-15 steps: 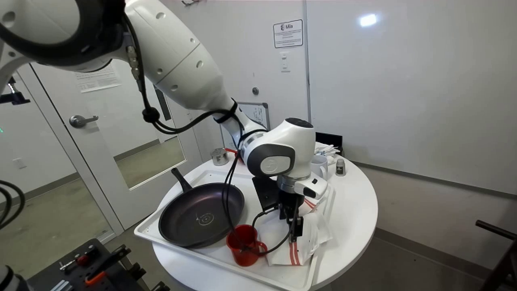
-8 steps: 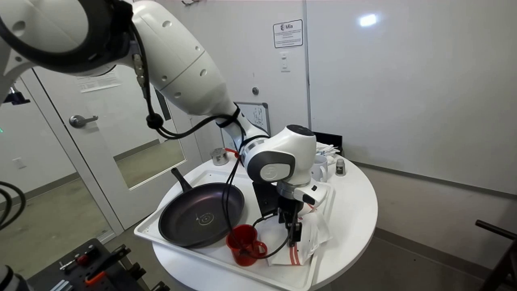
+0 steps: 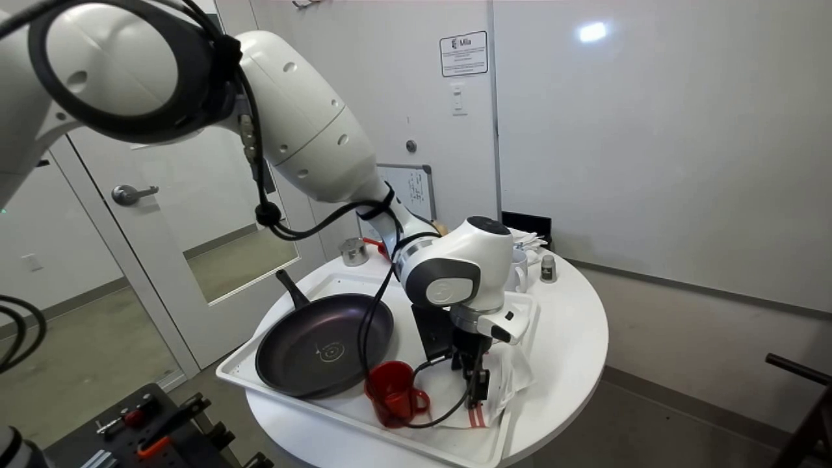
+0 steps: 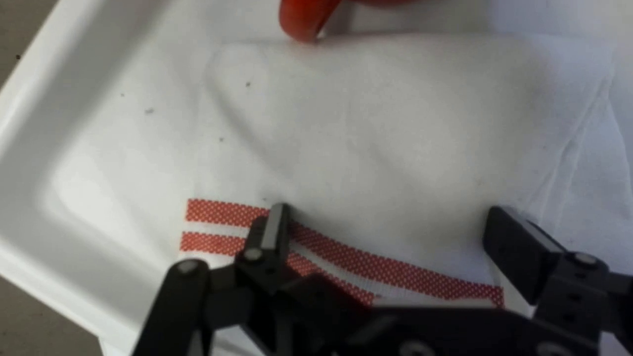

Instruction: Use the towel next to the red mug to wipe the black pan

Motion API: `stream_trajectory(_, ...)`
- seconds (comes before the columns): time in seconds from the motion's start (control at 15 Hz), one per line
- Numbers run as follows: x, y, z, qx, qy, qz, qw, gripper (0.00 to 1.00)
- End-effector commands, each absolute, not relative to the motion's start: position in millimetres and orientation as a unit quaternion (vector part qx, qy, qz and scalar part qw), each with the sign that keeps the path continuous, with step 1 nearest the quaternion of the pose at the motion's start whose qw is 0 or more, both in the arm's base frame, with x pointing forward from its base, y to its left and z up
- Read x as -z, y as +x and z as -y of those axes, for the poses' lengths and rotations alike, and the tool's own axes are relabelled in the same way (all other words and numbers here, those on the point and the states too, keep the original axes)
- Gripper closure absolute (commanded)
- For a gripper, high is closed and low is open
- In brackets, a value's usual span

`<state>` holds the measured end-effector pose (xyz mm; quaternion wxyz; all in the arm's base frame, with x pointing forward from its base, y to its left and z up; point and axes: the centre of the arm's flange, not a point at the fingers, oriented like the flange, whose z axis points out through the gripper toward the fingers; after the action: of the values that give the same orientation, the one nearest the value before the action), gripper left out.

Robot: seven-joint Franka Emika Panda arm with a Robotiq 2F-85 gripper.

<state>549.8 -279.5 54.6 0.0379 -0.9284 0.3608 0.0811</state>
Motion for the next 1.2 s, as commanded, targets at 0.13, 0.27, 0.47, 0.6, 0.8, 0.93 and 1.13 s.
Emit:
stream_trajectory(0.13, -41, 560, 289, -0.079, -0.928, -0.363, 0.032, 0.25)
stream_trajectory(0.27, -42, 561, 289, -0.077, -0.929, -0.362, 0.033, 0.34)
stream_trajectory(0.47, -46, 562, 289, -0.071, -0.93, -0.36, 0.035, 0.56)
stream_trajectory(0.6, -48, 562, 289, -0.069, -0.93, -0.359, 0.035, 0.71)
stream_trajectory(0.8, -51, 560, 288, -0.068, -0.931, -0.358, 0.036, 0.93)
stream_trajectory(0.93, -56, 556, 286, -0.065, -0.932, -0.355, 0.035, 0.96)
stream_trajectory(1.13, -69, 547, 281, -0.056, -0.936, -0.348, 0.027, 0.99)
